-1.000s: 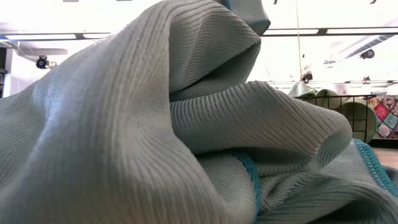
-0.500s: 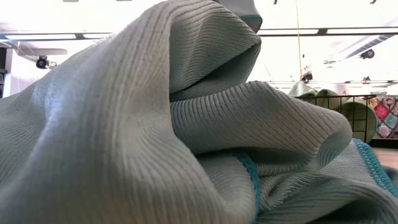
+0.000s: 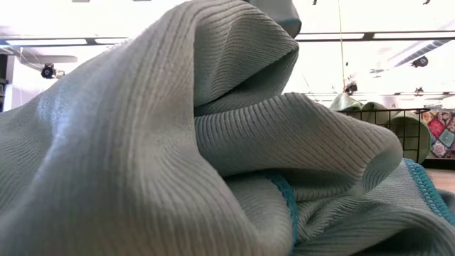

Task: Sort microfiber towel by color & place in baskets
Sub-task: Put the blue microfiber cloth into the left wire basket

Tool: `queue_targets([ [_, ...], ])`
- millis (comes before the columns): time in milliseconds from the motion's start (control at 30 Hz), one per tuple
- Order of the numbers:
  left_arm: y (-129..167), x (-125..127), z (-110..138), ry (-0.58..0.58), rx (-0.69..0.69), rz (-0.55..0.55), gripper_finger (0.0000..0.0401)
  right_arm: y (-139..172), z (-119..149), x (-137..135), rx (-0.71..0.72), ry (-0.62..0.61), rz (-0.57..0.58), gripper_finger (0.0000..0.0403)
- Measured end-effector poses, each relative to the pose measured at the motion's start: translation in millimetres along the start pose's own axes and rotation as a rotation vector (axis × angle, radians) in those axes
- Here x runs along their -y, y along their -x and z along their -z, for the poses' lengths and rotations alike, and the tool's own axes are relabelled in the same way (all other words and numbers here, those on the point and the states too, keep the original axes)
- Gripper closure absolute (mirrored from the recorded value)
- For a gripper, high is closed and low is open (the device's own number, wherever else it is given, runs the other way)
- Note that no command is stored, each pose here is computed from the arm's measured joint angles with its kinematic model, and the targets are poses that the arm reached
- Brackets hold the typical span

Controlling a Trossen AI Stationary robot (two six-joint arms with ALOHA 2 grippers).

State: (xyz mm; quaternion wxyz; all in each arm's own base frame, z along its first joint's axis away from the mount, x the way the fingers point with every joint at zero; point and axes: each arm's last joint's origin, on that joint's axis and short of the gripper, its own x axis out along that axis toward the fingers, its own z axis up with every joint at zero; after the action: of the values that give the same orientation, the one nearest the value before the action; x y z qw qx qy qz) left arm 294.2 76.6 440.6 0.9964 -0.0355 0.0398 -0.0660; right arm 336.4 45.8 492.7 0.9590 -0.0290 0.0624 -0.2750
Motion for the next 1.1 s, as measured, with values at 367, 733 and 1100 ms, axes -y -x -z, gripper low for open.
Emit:
queue_targets([
  [367, 0.0, 0.0, 0.2, 0.001, -0.001, -0.001, 0.0396, 0.0, 0.1, 0.0, -0.001, 0.000, 0.000, 0.0394],
  [733, -0.1, -0.1, 0.7, 0.008, -0.005, -0.002, 0.0396, 0.0, 0.6, 0.0, -0.005, 0.024, 0.000, 0.0350],
  [1100, -0.1, -0.1, 0.6, 0.028, -0.004, -0.002, 0.0396, 0.6, 3.8, -0.7, -0.031, 0.047, -0.004, 0.0270],
])
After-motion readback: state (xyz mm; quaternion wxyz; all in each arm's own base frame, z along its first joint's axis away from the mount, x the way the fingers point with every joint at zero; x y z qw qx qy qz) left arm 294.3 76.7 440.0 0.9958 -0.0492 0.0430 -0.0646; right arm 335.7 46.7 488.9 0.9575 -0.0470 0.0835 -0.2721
